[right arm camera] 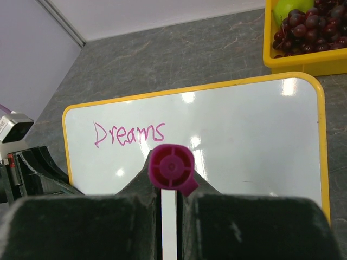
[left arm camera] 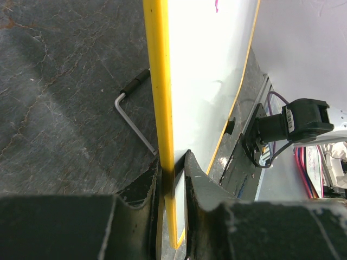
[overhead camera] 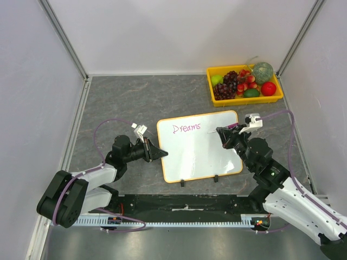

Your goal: Write a sentence on the whiteboard

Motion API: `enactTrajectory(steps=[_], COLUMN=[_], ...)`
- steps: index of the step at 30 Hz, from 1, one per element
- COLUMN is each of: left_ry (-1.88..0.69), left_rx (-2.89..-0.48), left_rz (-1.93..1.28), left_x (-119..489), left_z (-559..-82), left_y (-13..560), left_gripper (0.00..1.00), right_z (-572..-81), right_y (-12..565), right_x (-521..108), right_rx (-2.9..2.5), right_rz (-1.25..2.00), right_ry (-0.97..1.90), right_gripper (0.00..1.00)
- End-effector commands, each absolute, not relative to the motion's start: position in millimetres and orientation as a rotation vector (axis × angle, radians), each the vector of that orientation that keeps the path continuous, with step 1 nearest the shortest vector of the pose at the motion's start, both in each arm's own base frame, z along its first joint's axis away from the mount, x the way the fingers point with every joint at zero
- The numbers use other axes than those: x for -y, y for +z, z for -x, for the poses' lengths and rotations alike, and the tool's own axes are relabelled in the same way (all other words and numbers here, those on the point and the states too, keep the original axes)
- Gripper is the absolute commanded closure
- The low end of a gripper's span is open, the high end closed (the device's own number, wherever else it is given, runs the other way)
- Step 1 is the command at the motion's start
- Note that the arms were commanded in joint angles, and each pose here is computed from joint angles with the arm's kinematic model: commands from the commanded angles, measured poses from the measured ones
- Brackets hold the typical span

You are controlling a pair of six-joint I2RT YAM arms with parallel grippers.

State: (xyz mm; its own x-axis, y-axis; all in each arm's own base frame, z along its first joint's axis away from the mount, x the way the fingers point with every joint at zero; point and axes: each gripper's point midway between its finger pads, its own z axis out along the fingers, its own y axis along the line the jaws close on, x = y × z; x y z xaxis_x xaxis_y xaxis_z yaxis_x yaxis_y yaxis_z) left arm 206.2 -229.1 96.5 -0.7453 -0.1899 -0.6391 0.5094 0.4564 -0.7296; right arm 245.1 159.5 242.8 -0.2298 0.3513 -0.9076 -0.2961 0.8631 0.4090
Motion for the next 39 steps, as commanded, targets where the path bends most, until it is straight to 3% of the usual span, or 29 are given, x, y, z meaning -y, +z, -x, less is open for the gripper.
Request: enactTrajectory(steps=[1, 19, 27, 39], left_ry=[-1.208, -1.209, -1.210, -1.203], left_rx=[-2.063, -2.069, -2.061, -2.068], left_rz=[-0.291, -0.284, -0.292, -0.289], left_x=[221, 221, 221, 221], left_z=[-213, -214, -212, -213], left_y=[80, 79, 80, 79], left_gripper=[0.98, 0.98, 0.98, 0.98], right_z=[-250, -278, -291, -299], right_y=[259, 288, 301, 280], right_x=[-159, -178, -198, -170], right_rx=[-1.675, -1.670, -1.661, -1.697], right_rz=[-0.039, 0.035, 0.120, 0.071], right_ry=[0.582, 0.510, 0.611, 0.663], right_gripper=[1.00, 1.00, 1.00, 1.00])
